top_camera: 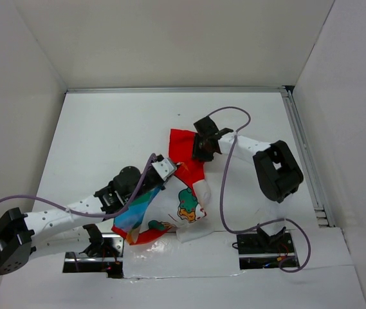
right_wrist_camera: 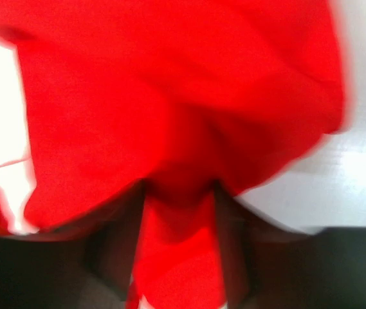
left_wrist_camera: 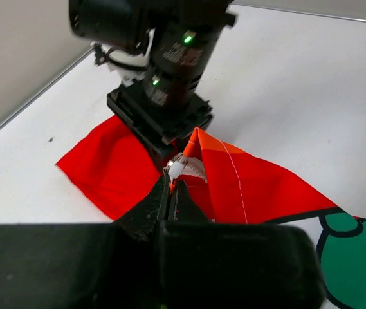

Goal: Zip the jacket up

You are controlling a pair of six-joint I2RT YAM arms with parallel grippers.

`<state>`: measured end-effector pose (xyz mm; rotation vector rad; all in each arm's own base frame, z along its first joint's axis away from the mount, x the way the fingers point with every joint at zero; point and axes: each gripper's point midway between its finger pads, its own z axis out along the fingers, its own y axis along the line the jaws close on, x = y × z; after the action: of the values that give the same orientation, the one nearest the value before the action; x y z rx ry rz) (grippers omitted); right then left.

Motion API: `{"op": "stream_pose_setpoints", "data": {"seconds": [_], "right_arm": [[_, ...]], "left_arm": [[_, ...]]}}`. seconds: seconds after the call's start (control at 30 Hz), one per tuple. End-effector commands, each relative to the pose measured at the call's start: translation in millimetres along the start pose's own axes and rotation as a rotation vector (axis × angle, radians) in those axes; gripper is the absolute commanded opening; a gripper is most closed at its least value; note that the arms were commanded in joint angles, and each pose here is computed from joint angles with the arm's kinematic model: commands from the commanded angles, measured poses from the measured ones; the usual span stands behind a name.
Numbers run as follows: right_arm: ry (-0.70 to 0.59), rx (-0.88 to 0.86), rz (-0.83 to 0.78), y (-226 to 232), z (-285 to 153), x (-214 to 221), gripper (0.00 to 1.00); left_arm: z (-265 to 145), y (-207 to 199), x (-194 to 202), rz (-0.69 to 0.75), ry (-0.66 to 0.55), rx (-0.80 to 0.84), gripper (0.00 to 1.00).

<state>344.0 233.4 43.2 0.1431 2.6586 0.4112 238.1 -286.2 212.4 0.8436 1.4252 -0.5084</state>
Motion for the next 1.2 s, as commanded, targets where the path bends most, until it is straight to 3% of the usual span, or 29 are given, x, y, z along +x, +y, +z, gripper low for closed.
{"op": "stream_pose_setpoints", "data": {"seconds": [0.0,0.07,0.1,0.13,0.27,0.33,0.43,0.53,0.63,0.67,0.77,0.8,0.87,0.9,0.97,1.0,1.1,1.17], "right_arm": [[-0.060,0.114,0.037,-7.3,15.1,-25.6,0.42],[-0.074,0.120,0.044,-1.5,20.0,-43.1,0.20],[-0.088,0.129,0.051,-1.3,20.9,-51.7,0.03],[-0.100,0.132,0.042,-1.8,21.8,-58.7,0.00],[-0.244,0.094,0.132,-8.4,8.7,-127.3,0.00],[-0.311,0.113,0.197,-33.7,-5.6,-169.0,0.00],[-0.492,0.133,0.257,-56.9,-49.0,-258.0,0.00],[-0.522,0.110,0.259,-71.0,-64.7,-288.5,0.00],[-0.446,0.004,0.172,-54.5,-61.2,-271.2,0.00],[-0.433,-0.033,0.139,-48.3,-59.7,-264.3,0.02],[-0.389,-0.103,0.094,-38.9,-61.8,-225.7,0.24],[-0.415,-0.123,0.083,-32.9,-80.6,-221.7,0.46],[-0.379,-0.140,0.069,-34.6,-78.7,-193.8,0.67],[-0.409,-0.167,0.054,-27.8,-100.0,-191.0,0.70],[-0.363,-0.192,0.029,-21.8,-100.9,-161.3,0.79],[-0.381,-0.220,0.011,-14.2,-118.5,-156.3,0.78],[-0.297,-0.283,-0.043,2.6,-123.9,-113.3,0.78],[-0.216,-0.286,-0.052,3.4,-116.7,-84.3,0.73]], "left_arm": [[1.6,-0.2,-25.2,-0.013,-0.081,0.018,0.00],[4.3,2.0,-27.2,-0.001,-0.083,0.012,0.00],[5.2,2.7,-27.8,0.005,-0.086,0.011,0.00],[6.5,3.4,-28.7,0.017,-0.089,0.011,0.00],[12.8,13.3,-43.9,0.044,-0.127,0.005,0.00],[17.2,15.7,-45.2,0.055,-0.128,0.015,0.00],[24.3,20.8,-52.5,0.068,-0.138,0.037,0.00],[26.4,17.1,-45.6,0.067,-0.130,0.056,0.00],[26.0,10.4,-35.5,0.046,-0.126,0.082,0.00],[26.4,9.2,-33.6,0.041,-0.125,0.086,0.00],[29.3,6.7,-21.6,0.021,-0.108,0.087,0.00],[30.5,3.5,-11.6,0.007,-0.087,0.094,0.00],[30.3,-1.7,-0.8,-0.008,-0.067,0.106,0.00],[30.4,-3.7,8.2,-0.020,-0.052,0.103,0.00],[32.9,-5.8,18.5,-0.025,-0.026,0.090,0.00],[33.7,-5.9,21.0,-0.021,-0.020,0.075,0.00],[37.0,-7.5,19.9,-0.009,-0.033,0.052,0.00],[37.6,-9.5,16.4,0.004,-0.053,0.056,0.00]]}}
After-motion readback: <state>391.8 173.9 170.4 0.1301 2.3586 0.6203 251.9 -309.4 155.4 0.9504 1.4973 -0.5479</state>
